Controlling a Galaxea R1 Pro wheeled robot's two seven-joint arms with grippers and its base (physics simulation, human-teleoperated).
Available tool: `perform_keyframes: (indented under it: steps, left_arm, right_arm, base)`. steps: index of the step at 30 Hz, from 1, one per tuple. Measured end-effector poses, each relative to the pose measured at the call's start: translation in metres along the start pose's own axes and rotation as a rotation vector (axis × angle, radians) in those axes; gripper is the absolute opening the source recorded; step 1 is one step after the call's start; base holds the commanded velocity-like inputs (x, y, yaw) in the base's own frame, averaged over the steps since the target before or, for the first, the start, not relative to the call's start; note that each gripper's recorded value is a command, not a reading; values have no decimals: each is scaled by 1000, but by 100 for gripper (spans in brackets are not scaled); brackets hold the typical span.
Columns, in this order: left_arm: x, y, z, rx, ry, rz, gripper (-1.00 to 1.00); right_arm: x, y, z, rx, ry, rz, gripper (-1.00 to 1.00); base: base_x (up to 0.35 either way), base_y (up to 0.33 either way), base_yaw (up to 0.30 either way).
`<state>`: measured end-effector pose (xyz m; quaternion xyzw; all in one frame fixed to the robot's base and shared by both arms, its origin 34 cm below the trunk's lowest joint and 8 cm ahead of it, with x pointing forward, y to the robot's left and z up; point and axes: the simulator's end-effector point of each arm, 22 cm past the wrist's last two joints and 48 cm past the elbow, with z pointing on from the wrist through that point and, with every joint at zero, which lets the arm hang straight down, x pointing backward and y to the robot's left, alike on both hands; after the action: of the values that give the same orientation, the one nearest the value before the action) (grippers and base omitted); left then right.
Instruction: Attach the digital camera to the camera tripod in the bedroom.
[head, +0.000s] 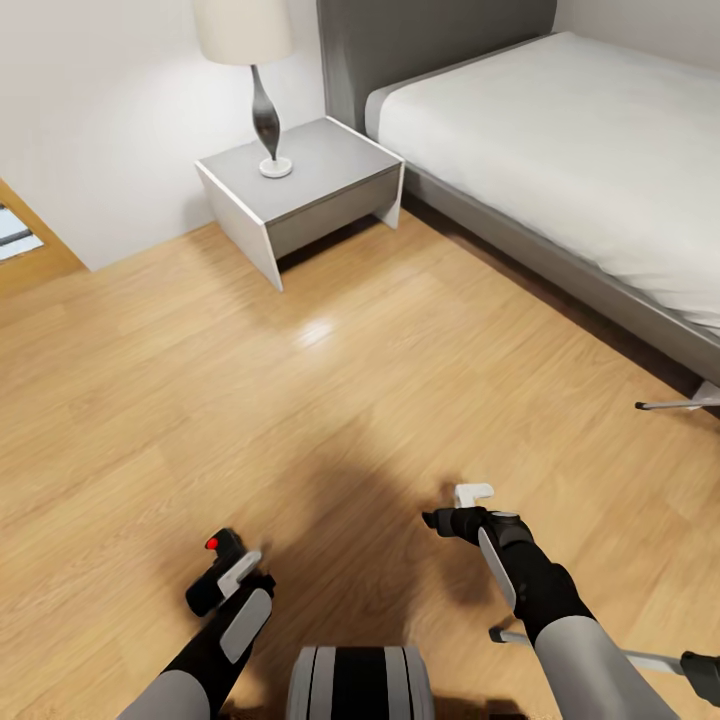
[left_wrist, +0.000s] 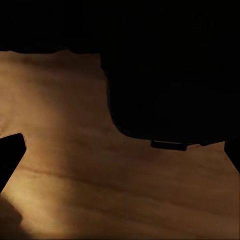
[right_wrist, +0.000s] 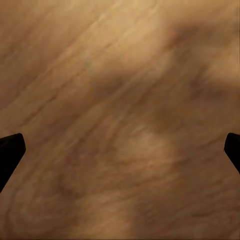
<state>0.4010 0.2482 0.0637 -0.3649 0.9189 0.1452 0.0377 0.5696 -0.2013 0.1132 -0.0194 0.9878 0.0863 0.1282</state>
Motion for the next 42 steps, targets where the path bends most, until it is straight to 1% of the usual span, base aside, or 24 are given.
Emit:
perform_keyframes:
  steps: [13, 14, 17, 18, 19, 21, 22, 28, 34, 42]
  left_arm:
    - [22, 14, 18, -40, 40, 20, 100]
    - [20, 15, 19, -36, 42, 14, 100]
    - [17, 6, 18, -8, 44, -1, 100]
    - [15, 3, 17, 2, 41, -3, 100]
    - [13, 0, 16, 12, 36, -5, 100]
    - [11, -2, 15, 10, 30, -6, 100]
    - [13, 0, 15, 1, 34, -2, 100]
    - [24, 12, 16, -41, 63, 20, 100]
    - [32, 13, 15, -49, 85, 32, 100]
    - [34, 12, 15, -47, 92, 31, 100]
  right_arm:
    - [27, -4, 20, -5, 52, 9, 100]
    - [23, -6, 19, -7, 43, 12, 100]
    - [15, -12, 15, -16, 22, 18, 100]
    - [13, -11, 15, -23, 16, 21, 100]
    - [10, -5, 14, -37, 9, 26, 100]
    - [4, 7, 14, -65, -4, 36, 100]
    - [5, 10, 14, -69, -4, 35, 100]
    - [-5, 4, 12, -37, -25, 29, 100]
    - [-10, 3, 10, -30, -37, 31, 100]
    - [-11, 2, 10, -29, -40, 31, 100]
  base:
    - [0, 0, 0]
    - [0, 0, 0]
    - [0, 0, 0]
    - [0, 0, 0]
    - [0, 0, 0]
    - [0, 0, 0]
    - [0, 0, 0]
    - [0, 0, 0]
    - [0, 0, 0]
    - [0, 0, 0]
